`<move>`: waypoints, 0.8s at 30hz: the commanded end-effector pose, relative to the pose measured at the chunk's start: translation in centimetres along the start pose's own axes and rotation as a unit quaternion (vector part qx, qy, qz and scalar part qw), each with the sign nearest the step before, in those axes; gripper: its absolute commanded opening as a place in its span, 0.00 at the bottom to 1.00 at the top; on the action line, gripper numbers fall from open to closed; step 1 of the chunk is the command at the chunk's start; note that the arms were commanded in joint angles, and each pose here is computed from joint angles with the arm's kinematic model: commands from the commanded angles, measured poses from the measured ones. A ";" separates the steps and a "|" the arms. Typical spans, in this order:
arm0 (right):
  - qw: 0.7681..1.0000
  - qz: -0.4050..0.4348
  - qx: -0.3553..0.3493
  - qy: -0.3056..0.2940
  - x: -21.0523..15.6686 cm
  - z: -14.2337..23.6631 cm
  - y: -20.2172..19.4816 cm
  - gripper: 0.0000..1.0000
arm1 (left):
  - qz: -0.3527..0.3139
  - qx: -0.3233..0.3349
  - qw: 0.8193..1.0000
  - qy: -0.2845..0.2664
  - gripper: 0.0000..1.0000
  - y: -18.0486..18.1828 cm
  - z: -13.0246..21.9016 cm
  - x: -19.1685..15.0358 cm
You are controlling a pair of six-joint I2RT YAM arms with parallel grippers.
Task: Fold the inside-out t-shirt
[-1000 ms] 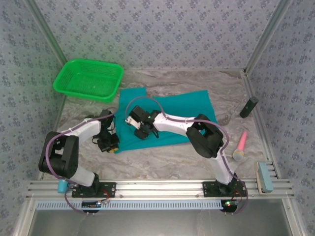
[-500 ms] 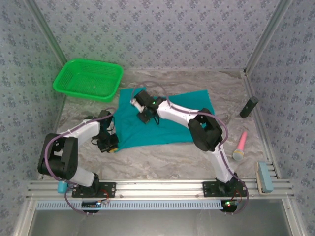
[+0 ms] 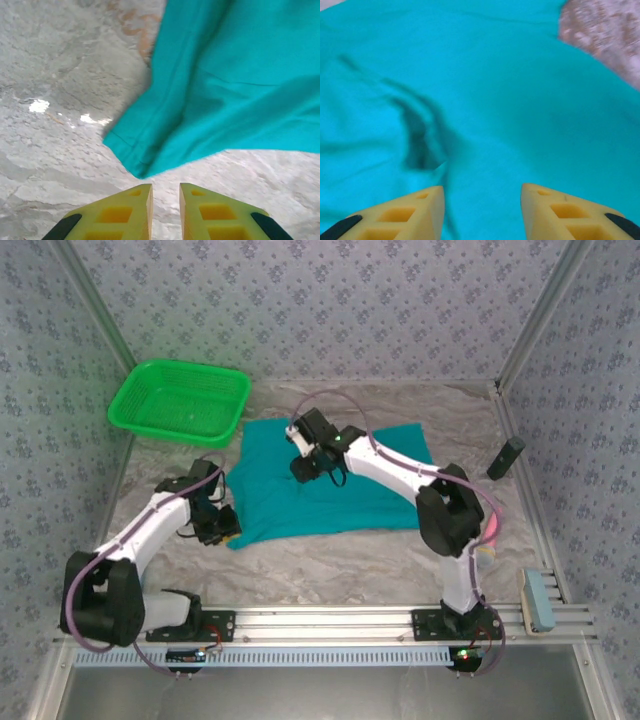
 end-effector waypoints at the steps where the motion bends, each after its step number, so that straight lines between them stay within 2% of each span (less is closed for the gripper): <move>1: 0.991 -0.095 -0.095 0.007 -3.1 2.6 -1.5 0.46 | -0.027 -0.044 0.999 -0.009 0.22 -1.7 2.5 -0.2; 2: 0.982 -0.137 -0.133 0.010 -4.4 3.4 -2.4 0.46 | -0.034 -0.050 0.998 -0.014 0.23 -2.4 2.7 -0.2; 4: 0.966 -0.197 -0.165 0.013 -6.6 4.7 -4.2 0.46 | -0.050 -0.062 0.997 -0.023 0.23 -3.9 2.4 0.0; 6: 0.940 -0.268 -0.209 0.013 -9.7 6.1 -6.6 0.45 | -0.063 -0.062 0.996 -0.027 0.23 -5.2 1.3 0.4; 10: 0.897 -0.381 -0.223 0.013 -15.5 7.4 -11.1 0.38 | -0.070 -0.031 0.996 -0.043 0.23 -6.7 -2.4 1.7; 13: 0.885 -0.425 -0.192 0.001 -18.3 6.8 -13.3 0.27 | -0.054 0.003 0.998 -0.026 0.23 -6.0 -5.1 2.1; 17: 0.885 -0.436 -0.161 0.016 -19.7 4.8 -14.8 0.22 | -0.047 0.059 0.997 -0.016 0.23 -3.9 -7.2 1.7; 18: 0.873 -0.443 -0.201 0.042 -20.3 4.8 -15.2 0.21 | -0.047 0.075 0.996 -0.014 0.23 -3.3 -7.5 1.5; 19: 0.834 -0.475 -0.272 0.073 -21.5 5.2 -15.5 0.17 | -0.049 0.091 0.995 -0.013 0.23 -2.7 -7.5 1.3; 21: 0.779 -0.503 -0.358 0.108 -23.5 6.3 -15.7 0.12 | -0.057 0.128 0.990 -0.009 0.23 -1.6 -7.7 0.9; 22: 0.760 -0.511 -0.385 0.111 -24.4 6.7 -15.5 0.09 | -0.059 0.149 0.987 0.000 0.23 -0.9 -7.8 0.6; 24: 0.745 -0.528 -0.393 0.107 -25.8 7.0 -15.0 0.07 | -0.044 0.178 0.983 0.031 0.22 0.7 -7.9 0.2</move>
Point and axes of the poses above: each hand's point on the last joint's axis, 136 mm out from that joint toward the fingers, its own z axis back along the fingers, its own y axis along the line the jaws close on, x = y × z, the point moved 10 cm from there along z, back along the fingers, and after that the axes turned 1 degree about -z, right-handed, at the moved point
